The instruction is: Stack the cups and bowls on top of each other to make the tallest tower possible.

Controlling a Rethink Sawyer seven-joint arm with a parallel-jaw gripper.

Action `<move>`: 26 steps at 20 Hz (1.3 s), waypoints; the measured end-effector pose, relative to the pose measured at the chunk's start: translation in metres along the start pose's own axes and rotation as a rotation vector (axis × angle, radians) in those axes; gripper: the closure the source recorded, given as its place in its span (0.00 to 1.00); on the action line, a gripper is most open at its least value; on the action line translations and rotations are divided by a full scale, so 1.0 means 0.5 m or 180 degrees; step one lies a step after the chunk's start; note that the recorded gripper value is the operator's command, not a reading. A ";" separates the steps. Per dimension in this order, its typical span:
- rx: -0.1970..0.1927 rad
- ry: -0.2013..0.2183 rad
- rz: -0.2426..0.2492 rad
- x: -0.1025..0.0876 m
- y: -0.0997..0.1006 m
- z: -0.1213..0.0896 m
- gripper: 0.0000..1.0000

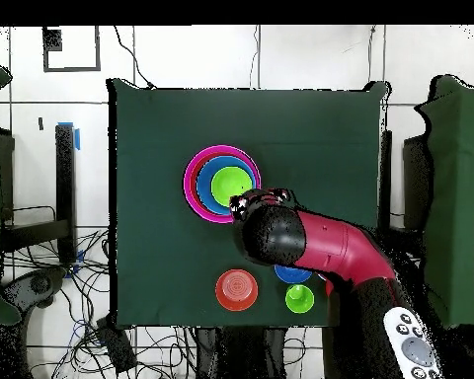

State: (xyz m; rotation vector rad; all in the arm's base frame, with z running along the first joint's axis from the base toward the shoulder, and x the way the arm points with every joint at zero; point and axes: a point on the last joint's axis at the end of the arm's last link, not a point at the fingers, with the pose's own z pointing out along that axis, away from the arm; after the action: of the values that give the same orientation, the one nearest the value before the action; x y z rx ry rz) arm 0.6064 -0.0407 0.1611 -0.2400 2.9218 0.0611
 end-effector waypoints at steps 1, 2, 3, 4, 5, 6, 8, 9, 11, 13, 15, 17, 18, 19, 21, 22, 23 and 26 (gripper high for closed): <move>0.0000 0.0000 0.0000 0.000 0.000 0.000 0.00; 0.0000 0.0000 0.0000 0.000 0.000 0.000 0.00; 0.0000 0.0000 0.0000 0.000 0.000 0.000 0.00; 0.0000 0.0000 0.0000 0.000 0.000 0.000 0.00; 0.0000 0.0000 0.0000 0.000 0.000 0.000 0.00; 0.0000 0.0000 0.0000 0.000 0.000 0.000 0.00; 0.0000 0.0000 0.0000 0.000 0.000 0.000 0.00; 0.0000 0.0000 0.0000 0.000 0.000 0.000 0.00; 0.0000 0.0000 0.0000 0.000 0.000 0.000 0.00; 0.0000 0.0000 0.0000 0.000 0.000 0.000 0.00; 0.0000 0.0000 0.0000 0.000 0.000 0.000 0.00; 0.0001 0.0000 0.0007 0.001 -0.003 0.000 0.00; 0.0002 0.0000 0.0011 0.001 -0.004 0.000 0.00; 0.0003 0.0000 0.0015 0.001 -0.006 0.000 0.00; 0.0006 -0.0001 0.0026 0.002 -0.010 -0.001 0.00; 0.0007 -0.0001 0.0029 0.002 -0.011 -0.001 0.00; 0.0007 -0.0002 0.0032 0.002 -0.013 0.000 0.00; 0.0002 0.0001 0.0050 0.001 -0.019 0.005 0.00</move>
State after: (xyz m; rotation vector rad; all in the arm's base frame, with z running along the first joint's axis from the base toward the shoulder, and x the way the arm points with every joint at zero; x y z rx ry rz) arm 0.6079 -0.0500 0.1583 -0.2169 2.9242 0.0626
